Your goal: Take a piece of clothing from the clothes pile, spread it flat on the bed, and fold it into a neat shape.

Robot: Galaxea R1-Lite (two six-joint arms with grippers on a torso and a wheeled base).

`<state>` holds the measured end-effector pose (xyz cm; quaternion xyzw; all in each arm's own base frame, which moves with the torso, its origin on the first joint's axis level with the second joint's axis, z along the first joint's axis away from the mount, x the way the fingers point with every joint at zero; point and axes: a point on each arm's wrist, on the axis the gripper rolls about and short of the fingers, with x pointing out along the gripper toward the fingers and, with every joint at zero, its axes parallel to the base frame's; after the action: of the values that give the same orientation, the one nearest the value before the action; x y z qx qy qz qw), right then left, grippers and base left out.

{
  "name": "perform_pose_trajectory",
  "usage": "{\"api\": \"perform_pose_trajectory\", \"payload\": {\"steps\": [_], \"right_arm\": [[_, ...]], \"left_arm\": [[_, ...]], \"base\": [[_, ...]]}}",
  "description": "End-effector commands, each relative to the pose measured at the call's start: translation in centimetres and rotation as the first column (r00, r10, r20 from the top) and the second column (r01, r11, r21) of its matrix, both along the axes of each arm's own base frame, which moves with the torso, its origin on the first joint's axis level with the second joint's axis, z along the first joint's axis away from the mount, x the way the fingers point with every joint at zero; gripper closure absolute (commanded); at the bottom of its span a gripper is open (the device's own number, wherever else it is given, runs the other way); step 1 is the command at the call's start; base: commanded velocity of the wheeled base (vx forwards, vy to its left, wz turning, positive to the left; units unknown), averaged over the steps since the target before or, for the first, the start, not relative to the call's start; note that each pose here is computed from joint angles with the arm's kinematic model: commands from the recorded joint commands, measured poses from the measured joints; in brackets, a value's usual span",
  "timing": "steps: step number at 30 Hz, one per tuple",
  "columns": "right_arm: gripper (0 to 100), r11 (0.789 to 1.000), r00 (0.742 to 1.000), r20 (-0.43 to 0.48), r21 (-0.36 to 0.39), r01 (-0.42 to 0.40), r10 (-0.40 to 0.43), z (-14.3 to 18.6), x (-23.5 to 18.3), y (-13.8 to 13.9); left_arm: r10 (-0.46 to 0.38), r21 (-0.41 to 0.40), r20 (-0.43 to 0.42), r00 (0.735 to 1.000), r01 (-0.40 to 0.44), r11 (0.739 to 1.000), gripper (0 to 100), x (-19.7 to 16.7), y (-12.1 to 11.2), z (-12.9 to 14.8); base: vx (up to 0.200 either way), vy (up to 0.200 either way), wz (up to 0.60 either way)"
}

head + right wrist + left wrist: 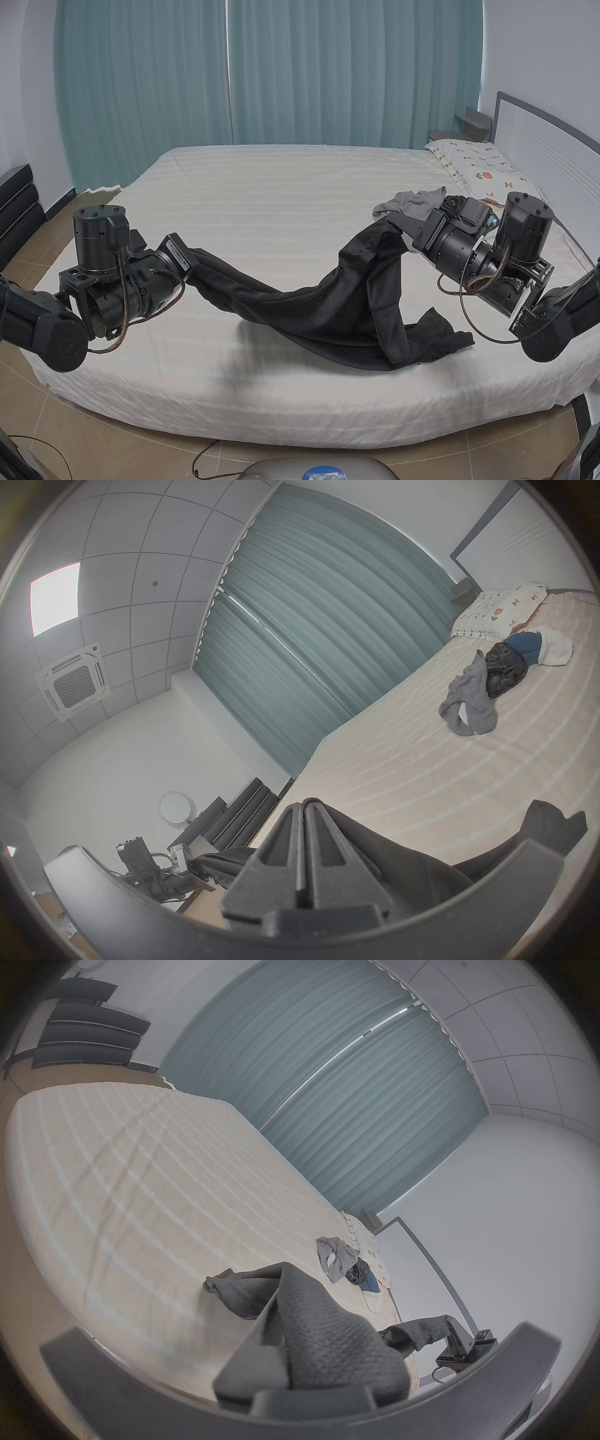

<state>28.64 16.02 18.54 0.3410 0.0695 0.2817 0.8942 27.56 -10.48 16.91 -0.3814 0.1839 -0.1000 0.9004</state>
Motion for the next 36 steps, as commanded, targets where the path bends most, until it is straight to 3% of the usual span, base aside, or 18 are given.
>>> {"api": "perform_pose_trajectory", "payload": {"steps": [1, 19, 26, 36], "right_arm": [[100, 1.000, 1.000, 0.000, -0.001, -0.001, 0.001, 0.0, 0.0, 0.0], [100, 1.000, 1.000, 0.004, -0.004, 0.001, -0.001, 0.2, -0.5, -0.3], [100, 1.000, 1.000, 0.018, 0.002, -0.008, 0.008, 0.9, -1.1, -0.4], [100, 1.000, 0.995, 0.096, -0.004, -0.003, 0.003, 3.6, -4.0, -1.6]], "left_arm": [[0.001, -0.001, 0.002, 1.000, -0.001, 1.000, 100, 0.0, 0.0, 0.1], [-0.034, 0.004, -0.013, 0.999, 0.034, 0.999, 100, -0.7, -0.7, -0.2], [-0.043, -0.004, 0.007, 0.999, 0.043, 0.999, 100, -1.3, -0.8, 0.5], [-0.111, -0.019, 0.060, 0.992, 0.112, 0.994, 100, -5.3, -1.0, 3.3]], "base": [[0.000, 0.200, 0.00], [0.000, 0.000, 0.00], [-0.200, 0.000, 0.00], [-0.200, 0.000, 0.00]]}}
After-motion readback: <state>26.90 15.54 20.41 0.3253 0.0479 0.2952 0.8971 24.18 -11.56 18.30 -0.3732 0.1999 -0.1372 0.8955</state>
